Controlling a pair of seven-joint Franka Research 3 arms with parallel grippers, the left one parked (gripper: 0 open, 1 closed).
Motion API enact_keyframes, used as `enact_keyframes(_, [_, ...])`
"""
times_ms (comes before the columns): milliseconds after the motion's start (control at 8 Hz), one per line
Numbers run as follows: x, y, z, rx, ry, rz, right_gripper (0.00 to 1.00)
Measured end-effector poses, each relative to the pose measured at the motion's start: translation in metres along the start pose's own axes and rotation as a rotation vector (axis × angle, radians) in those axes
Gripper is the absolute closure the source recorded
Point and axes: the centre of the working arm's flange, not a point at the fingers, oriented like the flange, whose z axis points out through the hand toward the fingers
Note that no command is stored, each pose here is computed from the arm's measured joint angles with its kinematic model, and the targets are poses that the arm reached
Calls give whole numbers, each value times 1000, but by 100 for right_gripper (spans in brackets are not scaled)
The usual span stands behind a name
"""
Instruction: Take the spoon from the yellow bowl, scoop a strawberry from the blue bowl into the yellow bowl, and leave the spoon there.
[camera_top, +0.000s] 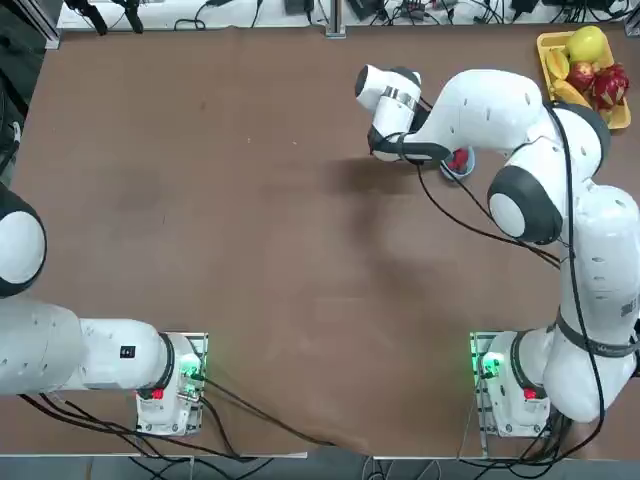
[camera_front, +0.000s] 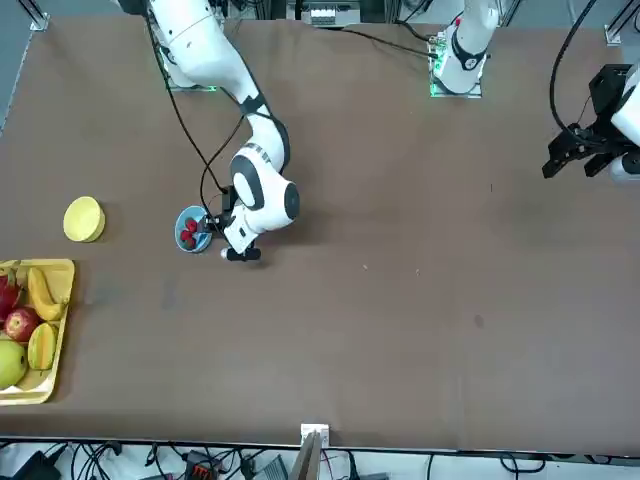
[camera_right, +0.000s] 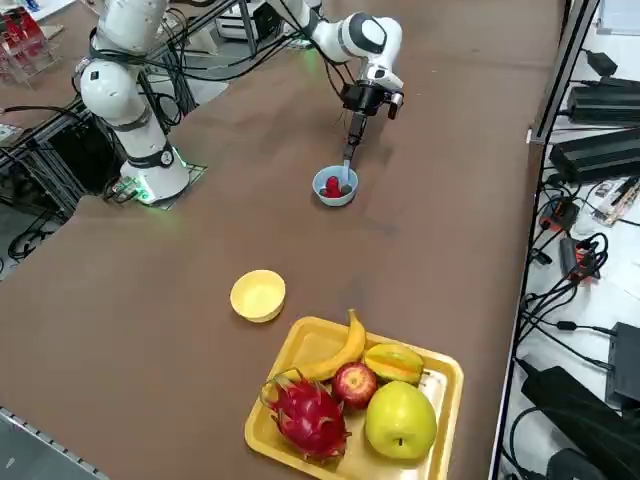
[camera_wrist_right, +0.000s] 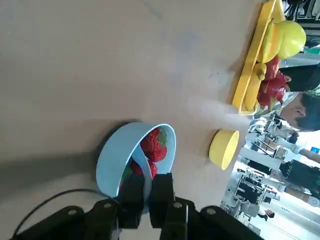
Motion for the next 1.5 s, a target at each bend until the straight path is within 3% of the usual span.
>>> enact_keyframes(1500, [0, -7, -20, 9, 39, -6, 89])
